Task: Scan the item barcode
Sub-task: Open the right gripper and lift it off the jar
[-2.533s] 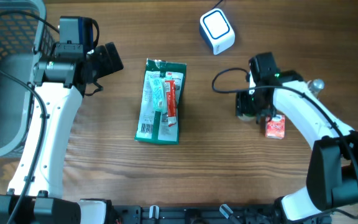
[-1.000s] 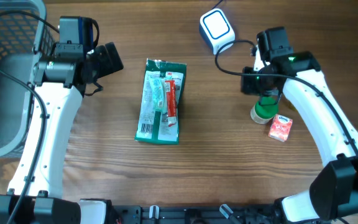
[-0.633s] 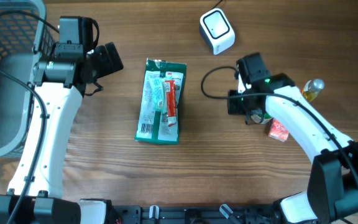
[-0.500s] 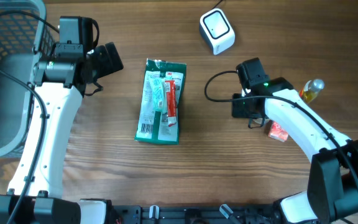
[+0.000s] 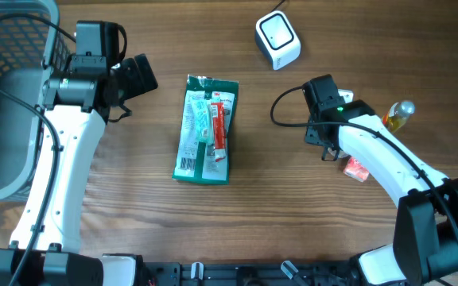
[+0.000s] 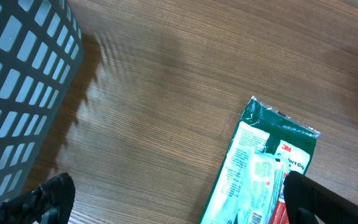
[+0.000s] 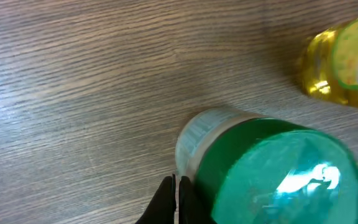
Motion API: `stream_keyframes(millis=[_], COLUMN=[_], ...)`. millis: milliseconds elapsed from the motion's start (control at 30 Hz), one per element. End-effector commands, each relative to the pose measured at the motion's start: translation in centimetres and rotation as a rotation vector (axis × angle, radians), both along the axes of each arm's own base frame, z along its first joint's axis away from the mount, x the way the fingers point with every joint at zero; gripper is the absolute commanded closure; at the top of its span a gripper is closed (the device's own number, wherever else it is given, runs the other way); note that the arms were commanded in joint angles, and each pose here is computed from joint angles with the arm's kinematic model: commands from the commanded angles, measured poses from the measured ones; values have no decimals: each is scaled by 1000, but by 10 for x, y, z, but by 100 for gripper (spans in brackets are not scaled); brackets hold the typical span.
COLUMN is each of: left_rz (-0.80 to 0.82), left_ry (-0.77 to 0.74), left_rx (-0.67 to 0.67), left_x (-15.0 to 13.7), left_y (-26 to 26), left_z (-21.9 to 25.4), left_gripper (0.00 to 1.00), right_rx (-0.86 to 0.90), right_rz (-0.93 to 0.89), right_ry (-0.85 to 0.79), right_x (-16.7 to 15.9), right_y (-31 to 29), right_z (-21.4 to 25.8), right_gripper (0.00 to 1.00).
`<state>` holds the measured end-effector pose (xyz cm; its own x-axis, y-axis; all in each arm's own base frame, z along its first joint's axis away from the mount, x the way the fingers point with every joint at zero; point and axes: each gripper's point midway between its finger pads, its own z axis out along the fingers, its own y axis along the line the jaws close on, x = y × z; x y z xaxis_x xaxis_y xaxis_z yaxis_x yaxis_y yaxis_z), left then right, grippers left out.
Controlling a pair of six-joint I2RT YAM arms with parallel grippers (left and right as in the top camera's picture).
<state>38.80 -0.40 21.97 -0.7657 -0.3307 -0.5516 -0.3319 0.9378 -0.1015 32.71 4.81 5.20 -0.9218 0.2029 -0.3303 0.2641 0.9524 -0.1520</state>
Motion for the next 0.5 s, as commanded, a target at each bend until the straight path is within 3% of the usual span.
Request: stream_keyframes(millis=[0,133,367,467], left_rz=[-10,-10,-9,-9], left_ry=[-6,-6,-6,-6], left_rx=[-1,-1,0,0], left_x=[2,2,2,2], left_y=[0,0,1,1], left_z=[2,2,2,2], left_gripper=[0,0,0,0], right_rx=[113,62,-172,-165], right_rz=[-15,-24,-81,-108], right_ry=[34,45,48,57], right_x=[-7,-11,-19,-20], right_y=[16,7,-38,-46], right_z=[-5,-5,6,5], right_gripper=[94,94,94,93])
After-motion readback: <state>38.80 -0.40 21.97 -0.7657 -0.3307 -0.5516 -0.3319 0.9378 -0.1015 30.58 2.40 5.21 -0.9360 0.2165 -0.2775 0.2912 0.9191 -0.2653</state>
